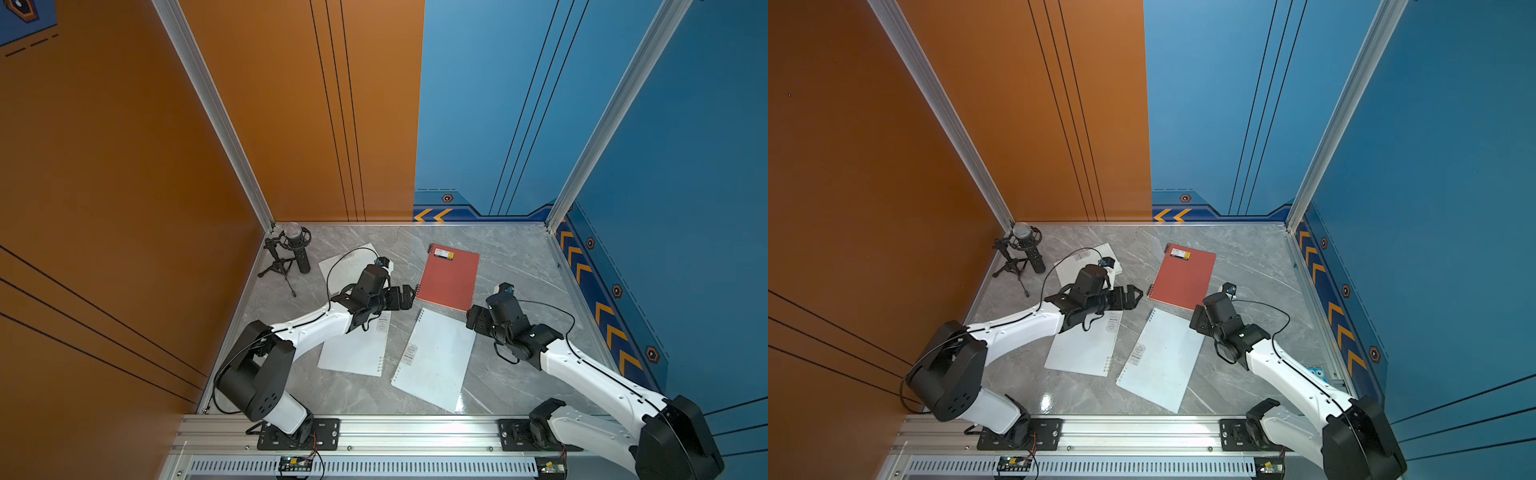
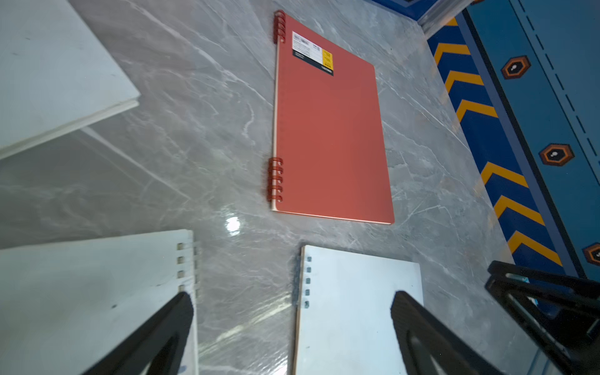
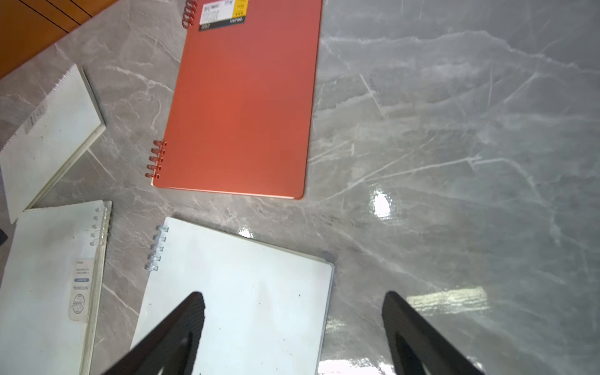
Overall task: Tear off pages from different notebooks
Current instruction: Move the notebook to the center of the board.
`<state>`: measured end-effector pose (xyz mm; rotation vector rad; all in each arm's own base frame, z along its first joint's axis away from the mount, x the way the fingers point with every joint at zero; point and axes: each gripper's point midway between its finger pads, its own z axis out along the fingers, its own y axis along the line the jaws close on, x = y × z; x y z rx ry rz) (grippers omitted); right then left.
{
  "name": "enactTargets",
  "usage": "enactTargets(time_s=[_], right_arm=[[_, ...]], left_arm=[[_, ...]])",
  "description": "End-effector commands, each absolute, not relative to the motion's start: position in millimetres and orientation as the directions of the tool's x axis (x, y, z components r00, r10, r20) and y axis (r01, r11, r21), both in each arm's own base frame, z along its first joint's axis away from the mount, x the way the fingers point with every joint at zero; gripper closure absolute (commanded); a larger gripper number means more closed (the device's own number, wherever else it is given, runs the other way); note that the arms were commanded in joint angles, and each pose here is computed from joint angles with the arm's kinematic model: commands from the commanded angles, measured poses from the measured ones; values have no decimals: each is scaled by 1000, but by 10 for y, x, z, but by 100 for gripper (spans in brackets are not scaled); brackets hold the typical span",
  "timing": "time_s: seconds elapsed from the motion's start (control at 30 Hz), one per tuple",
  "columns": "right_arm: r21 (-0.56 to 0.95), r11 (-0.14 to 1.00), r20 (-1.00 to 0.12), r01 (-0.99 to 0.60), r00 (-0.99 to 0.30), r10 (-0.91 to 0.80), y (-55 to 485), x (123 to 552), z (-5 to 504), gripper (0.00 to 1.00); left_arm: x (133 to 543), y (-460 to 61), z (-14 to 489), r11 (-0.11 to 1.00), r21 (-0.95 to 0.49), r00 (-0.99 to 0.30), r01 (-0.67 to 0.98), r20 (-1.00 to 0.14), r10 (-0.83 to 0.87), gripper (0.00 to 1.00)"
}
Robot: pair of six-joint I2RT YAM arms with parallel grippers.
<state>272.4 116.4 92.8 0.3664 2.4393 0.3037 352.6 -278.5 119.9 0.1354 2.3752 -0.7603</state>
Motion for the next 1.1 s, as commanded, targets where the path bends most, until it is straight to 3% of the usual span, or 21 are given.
enactTargets(time_s=[0.0, 0.4, 0.53, 0.73, 0.97, 1.07], right_arm=[[244, 933, -499, 264, -791, 355, 1077, 2536, 671, 17], [308, 919, -397, 248, -844, 361, 1449, 2714, 339, 40], [324, 918, -392, 227, -851, 349, 1559, 2861, 356, 51], [338, 914, -376, 224, -858, 349, 1677, 3144, 334, 59], [337, 913, -390, 229, -849, 357, 1720, 3494, 399, 61], [333, 918, -385, 215, -858, 340, 1714, 3480, 425, 58]], left_arm=[[3339, -3017, 817, 839, -479, -881, 257, -472, 1, 2], [3454, -3370, 401, 830, -519, -933, 202, -360, 2, 3], [3494, -3392, 418, 828, -529, -934, 189, -356, -14, 5], [3687, -3480, 528, 807, -568, -934, 164, -353, -59, 8], [4023, -3285, 725, 794, -593, -916, 132, -380, -131, 9], [4015, -3111, 734, 796, -594, -916, 111, -371, -150, 4]])
